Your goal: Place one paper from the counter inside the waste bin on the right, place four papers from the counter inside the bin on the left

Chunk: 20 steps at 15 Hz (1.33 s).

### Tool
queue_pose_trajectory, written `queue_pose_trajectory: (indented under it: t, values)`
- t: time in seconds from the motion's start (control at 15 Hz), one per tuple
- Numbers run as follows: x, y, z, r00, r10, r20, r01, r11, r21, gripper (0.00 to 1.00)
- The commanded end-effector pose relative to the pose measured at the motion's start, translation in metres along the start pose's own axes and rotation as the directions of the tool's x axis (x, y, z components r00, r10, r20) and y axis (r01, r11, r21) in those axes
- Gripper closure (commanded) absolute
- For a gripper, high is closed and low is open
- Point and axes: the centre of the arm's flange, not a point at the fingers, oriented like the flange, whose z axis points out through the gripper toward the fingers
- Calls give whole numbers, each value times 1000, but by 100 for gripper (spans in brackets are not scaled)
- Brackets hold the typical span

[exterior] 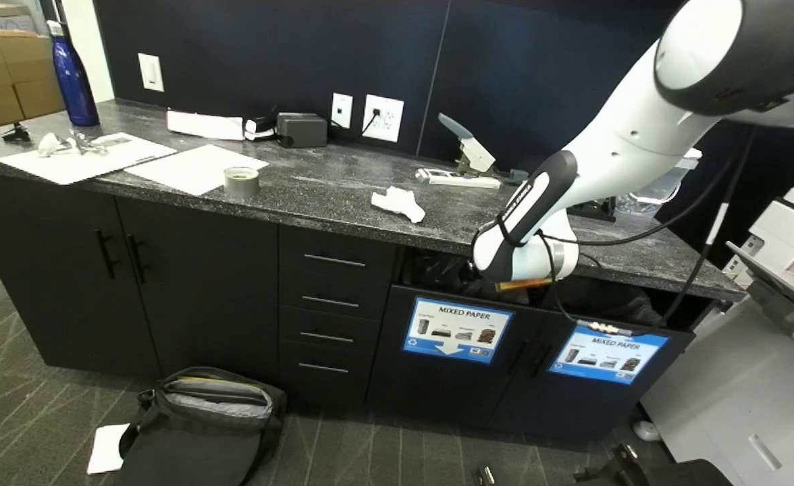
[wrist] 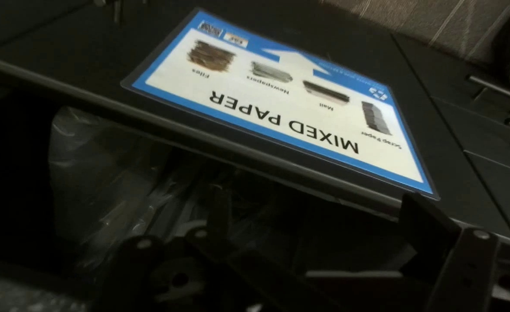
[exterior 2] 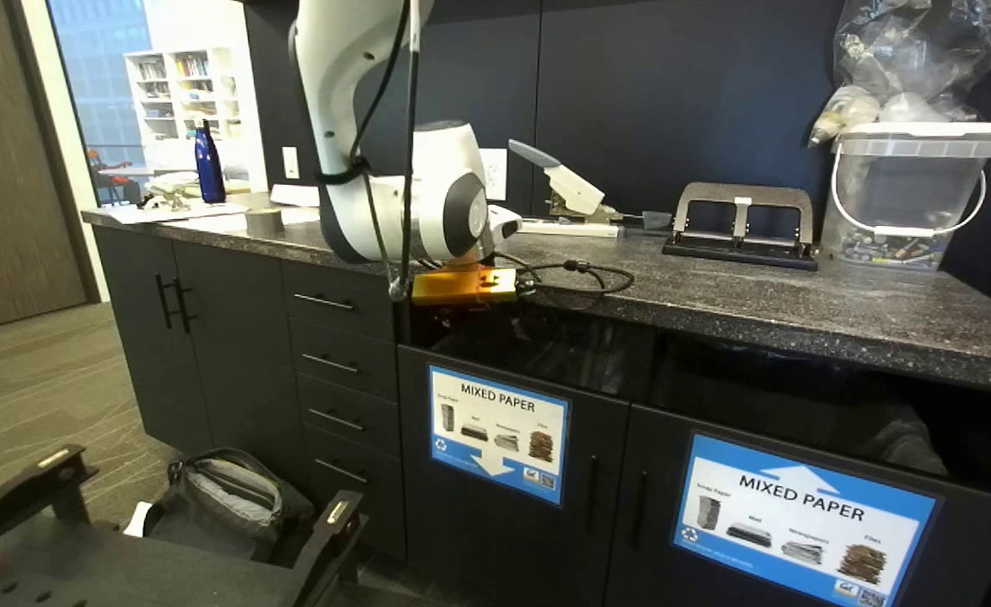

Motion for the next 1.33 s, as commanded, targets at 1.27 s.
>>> queue_pose_trajectory:
  t: [1.27]
  values:
    - [148, -82, -97, 957, -143, -254, 184, 972, 147, 0]
